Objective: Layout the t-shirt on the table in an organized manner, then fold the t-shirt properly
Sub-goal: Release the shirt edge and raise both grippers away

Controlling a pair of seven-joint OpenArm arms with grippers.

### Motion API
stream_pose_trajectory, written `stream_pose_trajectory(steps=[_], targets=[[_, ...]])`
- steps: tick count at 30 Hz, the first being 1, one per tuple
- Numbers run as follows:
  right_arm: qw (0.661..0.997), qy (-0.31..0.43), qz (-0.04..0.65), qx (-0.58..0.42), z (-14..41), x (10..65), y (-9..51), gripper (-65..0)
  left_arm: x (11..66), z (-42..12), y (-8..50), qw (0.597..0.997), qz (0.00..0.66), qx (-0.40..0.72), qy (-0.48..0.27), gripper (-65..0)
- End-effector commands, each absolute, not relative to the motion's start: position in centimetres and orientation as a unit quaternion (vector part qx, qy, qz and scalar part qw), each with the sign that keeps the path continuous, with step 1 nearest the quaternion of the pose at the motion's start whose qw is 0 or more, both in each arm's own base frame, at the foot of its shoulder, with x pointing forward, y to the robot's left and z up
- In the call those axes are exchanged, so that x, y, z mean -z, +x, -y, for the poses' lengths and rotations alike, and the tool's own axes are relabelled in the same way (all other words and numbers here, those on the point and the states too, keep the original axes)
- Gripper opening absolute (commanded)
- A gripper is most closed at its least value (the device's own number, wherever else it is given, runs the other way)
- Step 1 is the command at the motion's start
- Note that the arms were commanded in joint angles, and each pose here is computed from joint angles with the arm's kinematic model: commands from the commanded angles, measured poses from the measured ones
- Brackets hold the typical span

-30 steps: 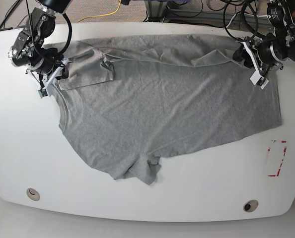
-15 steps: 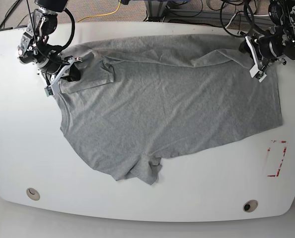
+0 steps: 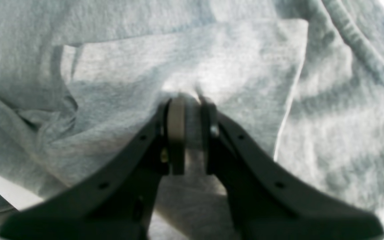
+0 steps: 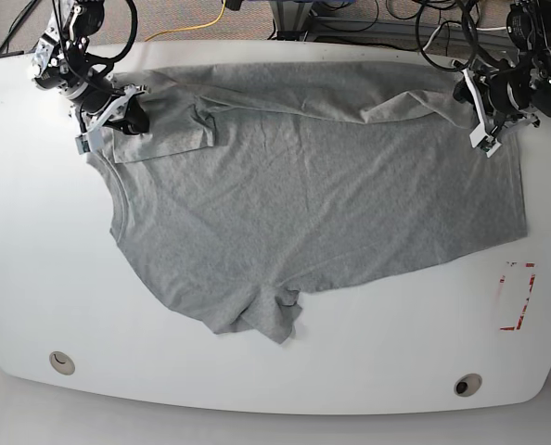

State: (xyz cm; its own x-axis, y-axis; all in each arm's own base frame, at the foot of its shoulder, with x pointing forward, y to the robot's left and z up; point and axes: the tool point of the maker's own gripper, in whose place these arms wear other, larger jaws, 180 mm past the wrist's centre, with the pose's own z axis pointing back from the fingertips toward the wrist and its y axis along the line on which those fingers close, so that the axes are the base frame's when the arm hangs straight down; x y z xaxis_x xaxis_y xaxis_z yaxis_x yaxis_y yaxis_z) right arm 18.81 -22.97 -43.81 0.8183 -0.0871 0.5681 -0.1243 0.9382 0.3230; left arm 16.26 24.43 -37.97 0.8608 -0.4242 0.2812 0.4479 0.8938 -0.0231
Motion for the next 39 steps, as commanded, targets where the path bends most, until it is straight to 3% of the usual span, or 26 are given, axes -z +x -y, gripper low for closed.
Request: stream_pose_trajectory(steps=[1,26,39], targets=[[0.971,0.128,0.201,-0.018,24.6,46.3,13.5,-56.3,37.4,-24.8,16.7,0.961,0.144,0.232,-0.034,-41.8],[0.975,0.1,0.197,-0.015,25.6,44.9,9.9,-56.3,37.1,-28.5,15.3,0.957,0.106,0.267,0.029,-41.5],[0.97,0.096,0.22,-0.023,25.6,44.0,11.8,-56.3,36.7,-28.9,15.0,0.956,0.11,0.269,0.033,-41.5]])
